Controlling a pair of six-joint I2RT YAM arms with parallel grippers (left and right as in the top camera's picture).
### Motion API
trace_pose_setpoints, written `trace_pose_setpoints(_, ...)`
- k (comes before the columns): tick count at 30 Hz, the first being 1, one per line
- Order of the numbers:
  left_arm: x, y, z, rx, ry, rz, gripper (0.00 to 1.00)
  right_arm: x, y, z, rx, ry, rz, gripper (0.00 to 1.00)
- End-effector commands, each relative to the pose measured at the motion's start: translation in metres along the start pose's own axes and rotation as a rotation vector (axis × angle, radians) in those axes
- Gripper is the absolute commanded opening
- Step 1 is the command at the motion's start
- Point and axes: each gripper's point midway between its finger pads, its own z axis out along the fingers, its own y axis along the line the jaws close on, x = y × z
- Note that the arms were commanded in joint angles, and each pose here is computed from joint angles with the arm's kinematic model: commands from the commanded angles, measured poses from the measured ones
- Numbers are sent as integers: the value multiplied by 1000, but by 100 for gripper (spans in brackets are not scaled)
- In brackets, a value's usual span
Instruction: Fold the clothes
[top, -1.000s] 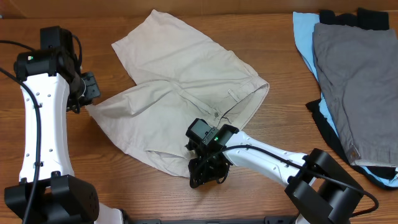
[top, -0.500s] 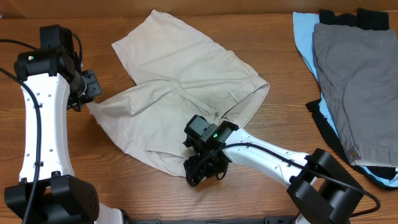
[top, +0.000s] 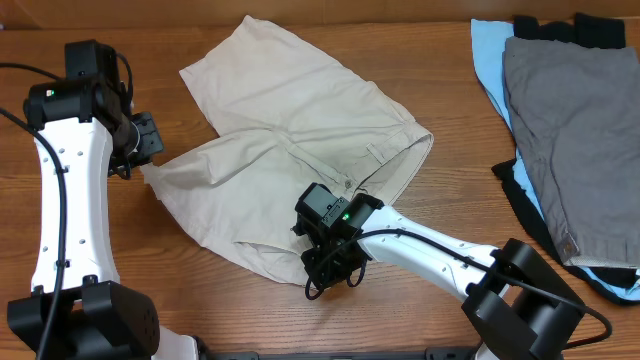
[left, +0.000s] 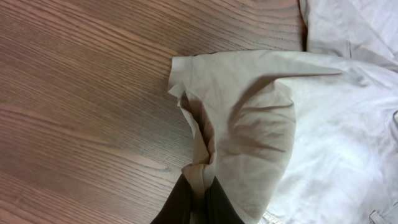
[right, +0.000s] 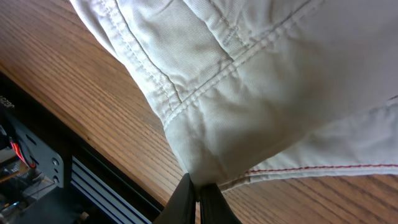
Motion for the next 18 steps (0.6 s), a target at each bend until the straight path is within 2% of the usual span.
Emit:
trace_pose_setpoints(1,3,-5,1,13,7,26,4,-5,4,-4,-4,-15,7,4)
trace_pose_setpoints(8,2,-5,1,14,4,29,4,-4,3,-4,-2,-10,37,4)
trace_pose_setpoints(12,1,-5,1,14,0,37,4,1,-5,-12,24,-1,125,4)
trace_pose_setpoints(18,-2,-3,-18,18,-21,30,4,5,-33,-76,69,-142,334,4)
